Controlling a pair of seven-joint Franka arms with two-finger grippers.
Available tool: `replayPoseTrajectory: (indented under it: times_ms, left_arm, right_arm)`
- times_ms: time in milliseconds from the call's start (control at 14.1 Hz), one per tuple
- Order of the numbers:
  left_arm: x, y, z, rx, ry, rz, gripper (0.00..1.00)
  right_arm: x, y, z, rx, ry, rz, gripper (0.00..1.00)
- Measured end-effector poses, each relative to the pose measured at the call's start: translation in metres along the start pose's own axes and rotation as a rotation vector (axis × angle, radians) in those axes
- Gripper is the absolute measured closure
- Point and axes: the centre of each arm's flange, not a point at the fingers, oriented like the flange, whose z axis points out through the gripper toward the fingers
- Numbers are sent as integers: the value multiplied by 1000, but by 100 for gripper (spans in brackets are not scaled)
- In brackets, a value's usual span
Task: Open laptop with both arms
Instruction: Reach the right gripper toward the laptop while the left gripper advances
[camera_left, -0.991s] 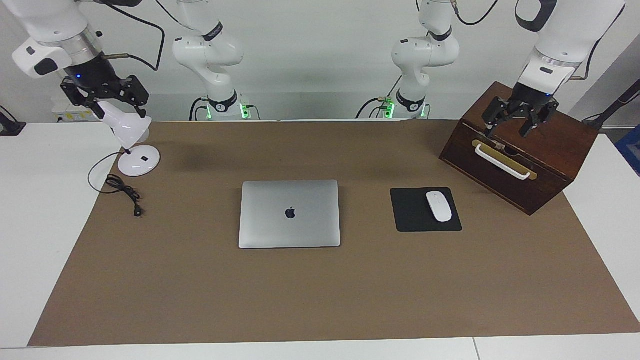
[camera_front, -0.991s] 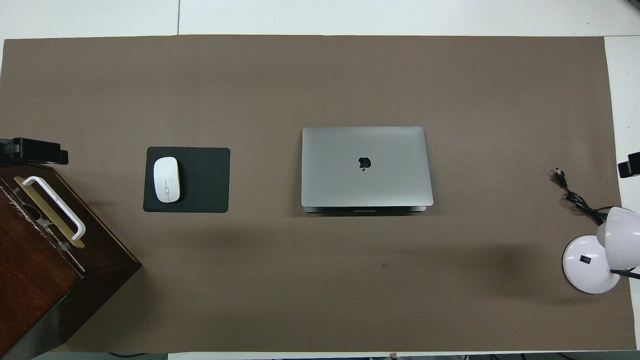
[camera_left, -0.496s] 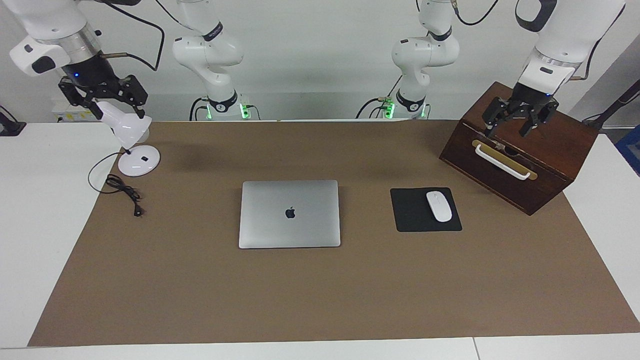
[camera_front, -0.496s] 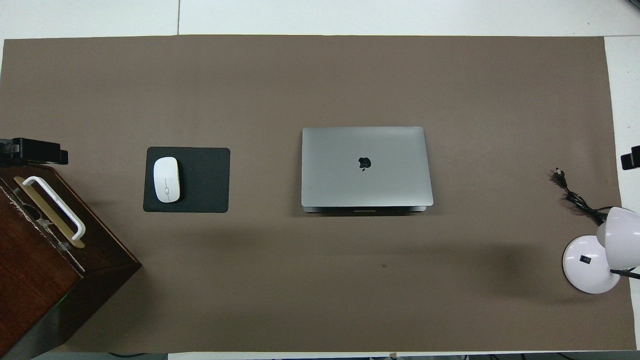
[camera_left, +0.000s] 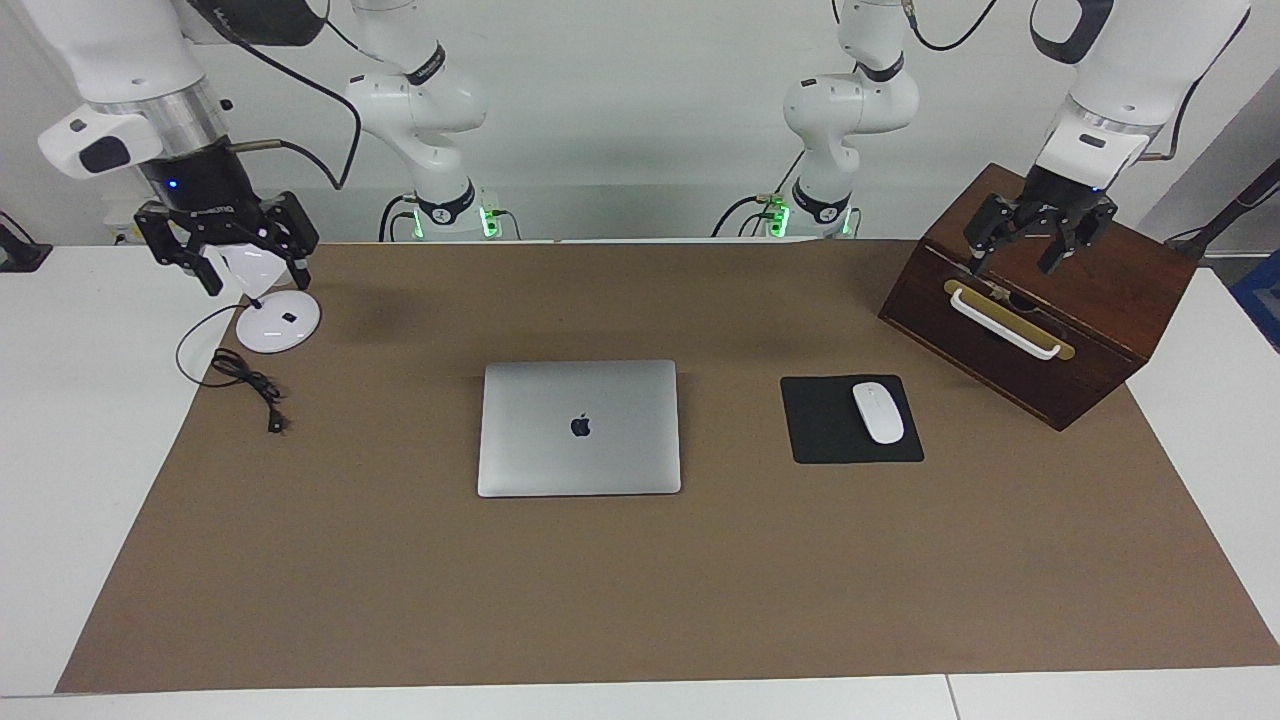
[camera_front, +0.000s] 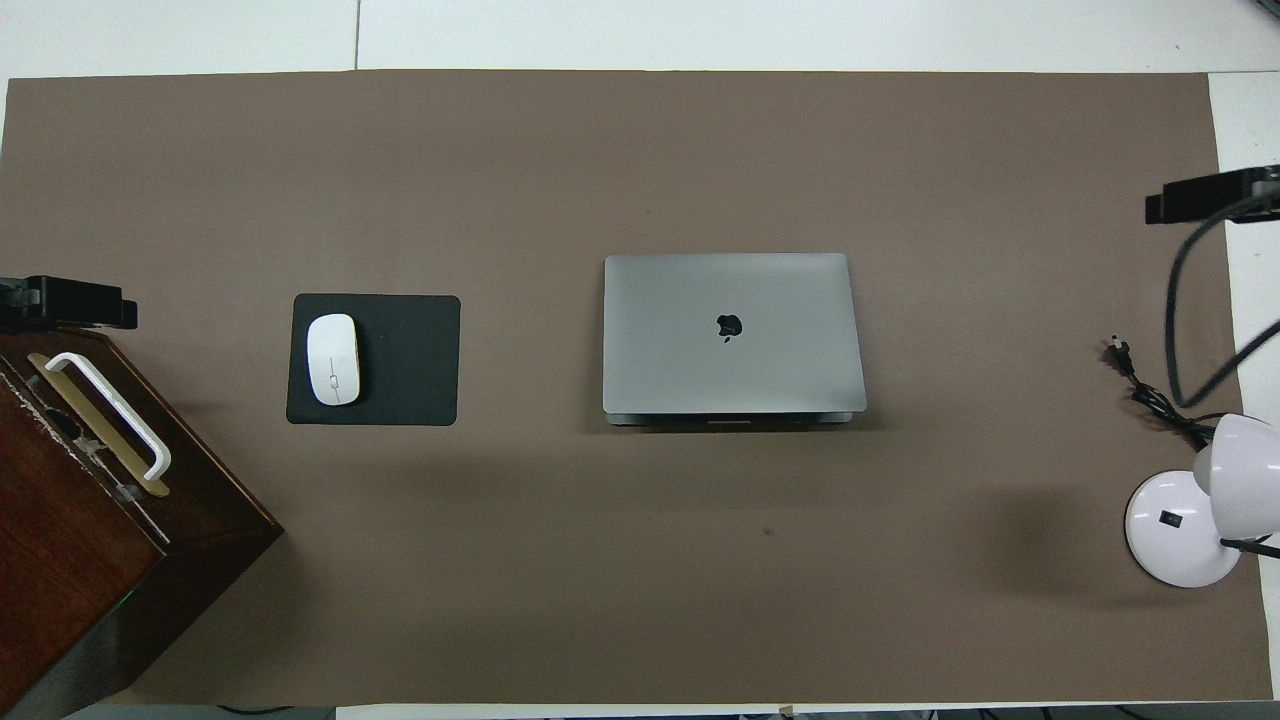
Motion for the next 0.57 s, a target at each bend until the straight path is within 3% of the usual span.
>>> replayPoseTrajectory:
  times_ms: [142, 212, 425, 566]
  left_arm:
    - [0, 0, 0, 0, 0, 0, 0]
    - [0, 0, 0, 0, 0, 0, 7]
    - [0, 0, 0, 0, 3, -1, 48]
    - [2, -1, 0, 1, 12, -2, 73]
  right_arm:
    - [15, -16, 13, 45, 60, 28, 0]
    - [21, -23, 18, 64, 84, 50, 0]
    - [33, -53, 28, 129, 134, 158, 0]
    - [37, -69, 34, 213, 145, 237, 0]
